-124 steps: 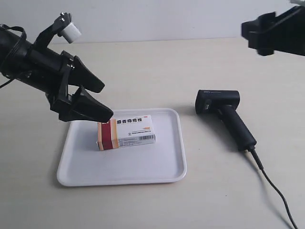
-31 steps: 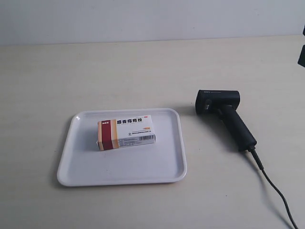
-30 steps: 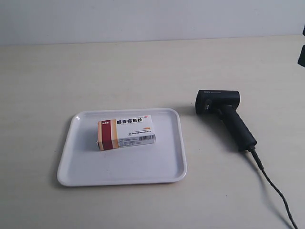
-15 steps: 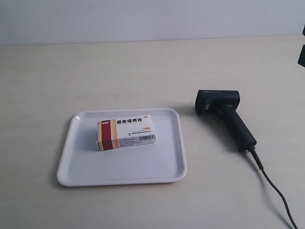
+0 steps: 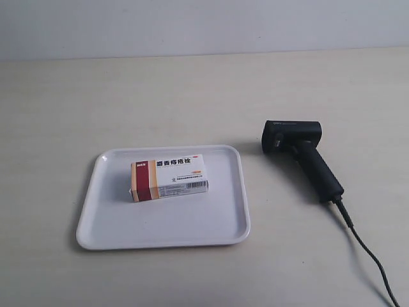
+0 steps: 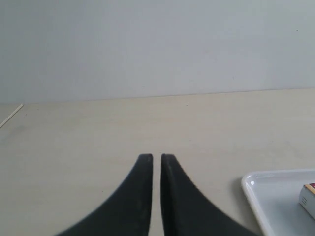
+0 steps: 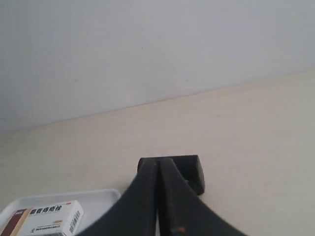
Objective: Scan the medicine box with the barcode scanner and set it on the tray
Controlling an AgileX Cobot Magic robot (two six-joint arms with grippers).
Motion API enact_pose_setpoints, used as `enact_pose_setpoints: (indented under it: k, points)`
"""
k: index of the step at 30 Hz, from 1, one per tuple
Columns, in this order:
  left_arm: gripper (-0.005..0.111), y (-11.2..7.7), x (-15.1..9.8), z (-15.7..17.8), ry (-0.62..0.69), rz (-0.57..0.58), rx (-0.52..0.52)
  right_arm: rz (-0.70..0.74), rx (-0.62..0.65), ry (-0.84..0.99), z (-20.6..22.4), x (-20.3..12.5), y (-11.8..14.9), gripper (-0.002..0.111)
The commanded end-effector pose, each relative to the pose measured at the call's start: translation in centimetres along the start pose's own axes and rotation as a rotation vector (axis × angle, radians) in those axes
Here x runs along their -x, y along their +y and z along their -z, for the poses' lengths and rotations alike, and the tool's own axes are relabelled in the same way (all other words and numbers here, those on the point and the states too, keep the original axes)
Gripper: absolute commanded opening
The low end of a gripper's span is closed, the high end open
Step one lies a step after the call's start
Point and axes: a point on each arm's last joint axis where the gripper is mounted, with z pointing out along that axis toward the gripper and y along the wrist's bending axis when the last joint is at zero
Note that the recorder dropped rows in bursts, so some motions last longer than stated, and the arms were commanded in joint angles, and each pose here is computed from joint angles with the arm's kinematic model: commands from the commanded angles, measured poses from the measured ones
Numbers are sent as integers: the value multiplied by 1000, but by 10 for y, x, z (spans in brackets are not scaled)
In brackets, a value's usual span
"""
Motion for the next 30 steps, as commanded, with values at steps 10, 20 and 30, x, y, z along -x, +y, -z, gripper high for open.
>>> enact_pose_setpoints:
  k: [10,20,30]
  points:
    - [9,0,-1,0,-6,7,2,117,-153,-109,26,-2,-11,0]
    - [9,0,-1,0,-6,7,2,96,-295,-128,28,-1,-19,0]
    - [9,0,-1,0,-6,7,2,90,-292,-129,28,-1,-19,0]
